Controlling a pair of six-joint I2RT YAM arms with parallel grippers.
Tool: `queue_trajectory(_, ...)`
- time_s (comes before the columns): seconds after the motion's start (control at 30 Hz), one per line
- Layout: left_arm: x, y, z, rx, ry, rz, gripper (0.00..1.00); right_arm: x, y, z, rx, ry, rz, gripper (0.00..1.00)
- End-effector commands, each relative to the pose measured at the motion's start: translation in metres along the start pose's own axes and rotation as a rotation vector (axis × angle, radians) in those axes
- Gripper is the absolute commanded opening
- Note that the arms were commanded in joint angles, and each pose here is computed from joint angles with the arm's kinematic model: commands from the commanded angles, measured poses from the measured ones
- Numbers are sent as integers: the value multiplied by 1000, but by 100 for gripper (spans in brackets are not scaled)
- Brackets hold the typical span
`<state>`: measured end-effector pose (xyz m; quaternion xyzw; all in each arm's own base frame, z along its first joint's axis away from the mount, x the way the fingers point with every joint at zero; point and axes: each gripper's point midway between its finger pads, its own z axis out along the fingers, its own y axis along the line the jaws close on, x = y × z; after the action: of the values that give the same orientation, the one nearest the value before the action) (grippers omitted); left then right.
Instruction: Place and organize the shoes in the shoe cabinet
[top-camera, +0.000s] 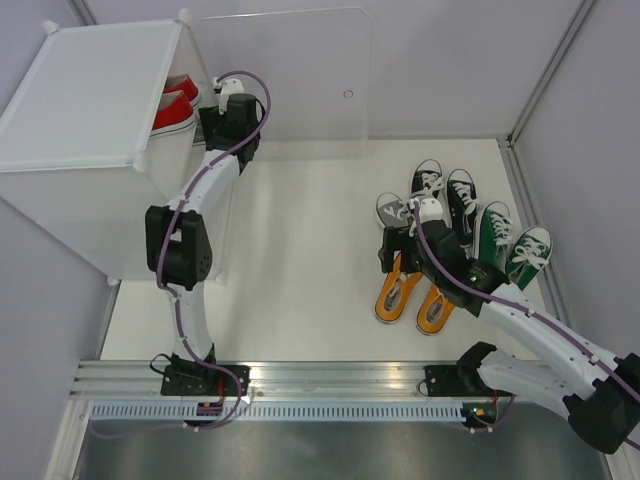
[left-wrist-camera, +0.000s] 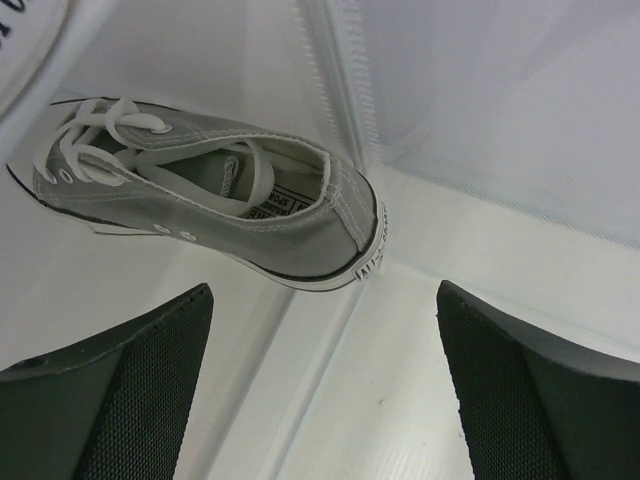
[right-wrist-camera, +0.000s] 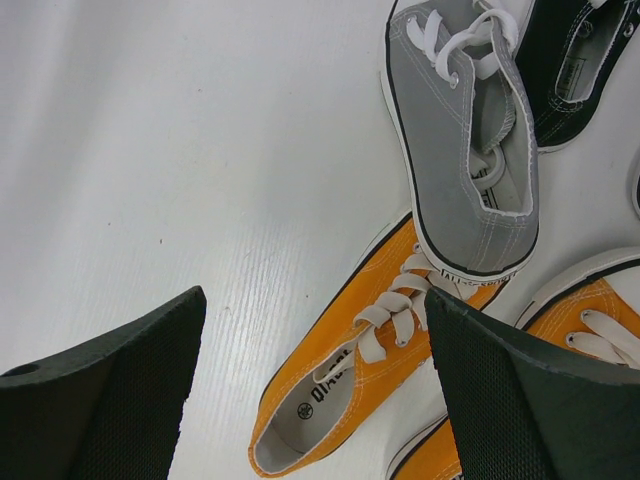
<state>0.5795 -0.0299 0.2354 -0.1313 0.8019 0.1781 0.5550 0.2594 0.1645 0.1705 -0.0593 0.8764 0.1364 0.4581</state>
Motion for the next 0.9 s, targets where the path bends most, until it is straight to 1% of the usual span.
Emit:
queue_trajectory(0.0,-9,7,12,-84,-51,-119,95,-8,4,-2,-18,-40,-1,93)
queue_trajectory(0.1,0,9,19,-114,-41,-136,100,-8,5,-3,-23,-41,-5,93)
queue_trajectory(0.37,12,15,44,-180,-36,-163,98,-6,6,-2,-19,-35,-8,93)
queue_trajectory(0.57,4,20,51,-182,-59,-147,83,-5,6,-1,-18,-33,-12,93)
queue_trajectory(0.67,-1,25,53,-177,-69,-129,62,-5,8,-1,-23,-35,-15,93)
queue_trajectory(0.87,-2,37,56,-163,-61,-105,61,-5,8,-1,-23,-37,-16,93)
